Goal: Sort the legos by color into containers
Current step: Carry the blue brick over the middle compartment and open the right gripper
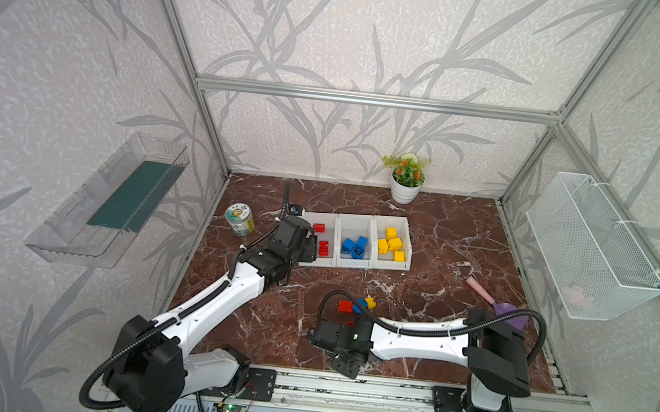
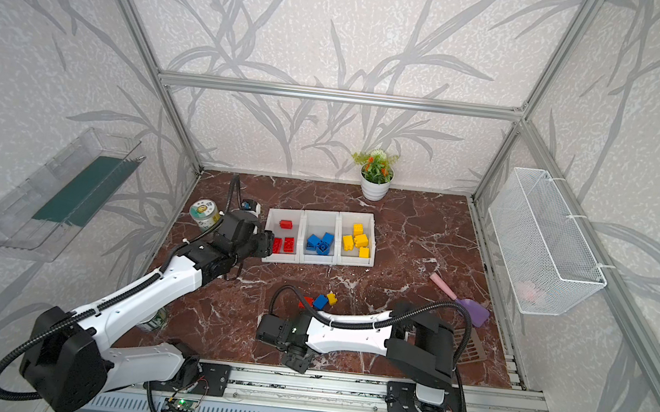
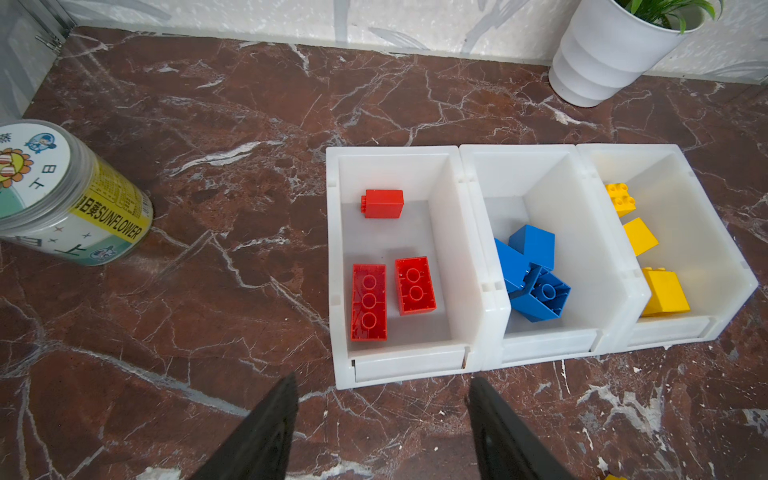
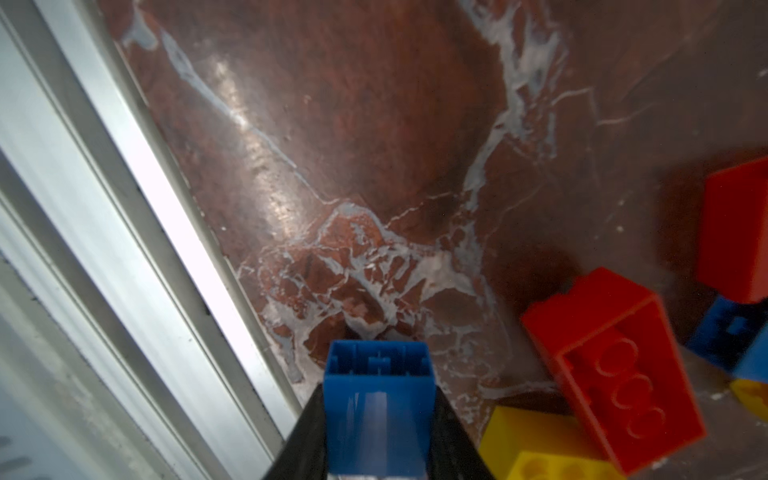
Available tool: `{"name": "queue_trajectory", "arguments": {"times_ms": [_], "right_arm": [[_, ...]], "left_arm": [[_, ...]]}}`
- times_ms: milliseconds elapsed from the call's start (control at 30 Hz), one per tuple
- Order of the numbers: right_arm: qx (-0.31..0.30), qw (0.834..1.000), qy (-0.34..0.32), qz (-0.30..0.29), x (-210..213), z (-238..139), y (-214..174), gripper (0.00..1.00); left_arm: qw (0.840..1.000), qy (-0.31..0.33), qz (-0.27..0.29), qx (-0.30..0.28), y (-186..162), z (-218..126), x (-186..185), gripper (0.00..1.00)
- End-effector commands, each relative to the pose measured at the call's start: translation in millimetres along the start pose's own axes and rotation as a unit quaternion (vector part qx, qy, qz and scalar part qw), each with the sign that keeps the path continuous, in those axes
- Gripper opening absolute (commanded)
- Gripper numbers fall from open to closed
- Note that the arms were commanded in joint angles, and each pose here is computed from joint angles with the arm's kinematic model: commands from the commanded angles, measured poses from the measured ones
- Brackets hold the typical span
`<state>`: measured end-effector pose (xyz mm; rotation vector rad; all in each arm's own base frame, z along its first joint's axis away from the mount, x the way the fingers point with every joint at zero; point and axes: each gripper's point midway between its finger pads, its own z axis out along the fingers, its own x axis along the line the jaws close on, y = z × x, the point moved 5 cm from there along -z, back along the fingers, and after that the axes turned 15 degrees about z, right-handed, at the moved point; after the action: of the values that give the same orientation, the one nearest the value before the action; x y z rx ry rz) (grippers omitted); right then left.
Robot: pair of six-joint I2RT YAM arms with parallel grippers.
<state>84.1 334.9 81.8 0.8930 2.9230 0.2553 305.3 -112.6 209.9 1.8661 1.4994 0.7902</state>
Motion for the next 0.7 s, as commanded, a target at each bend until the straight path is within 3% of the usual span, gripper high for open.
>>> {"name": "queue_trajectory", "arguments": {"times_ms": [0, 267, 500, 667], "right_arm": [[-0.045, 0.999, -0.022, 0.014, -32, -42, 23, 0.27], [-0.175, 0.976, -0.054, 0.117, -145, -109, 100, 0.27], [-0.17, 0.961, -0.083, 0.2, -220, -82, 156, 0.28], [-0.163, 0.951, -0.098, 0.244, -250, -57, 178, 0.28]], "left_arm": [[1.0, 0.016, -0.003, -0.002, 3, -4, 8, 0.68], [1.0, 0.001, -0.016, 0.0, 2, -4, 9, 0.68], [1.0, 0.006, -0.023, 0.009, -3, -2, 20, 0.68], [0.999, -0.013, -0.031, 0.016, -9, 0, 17, 0.68]]}}
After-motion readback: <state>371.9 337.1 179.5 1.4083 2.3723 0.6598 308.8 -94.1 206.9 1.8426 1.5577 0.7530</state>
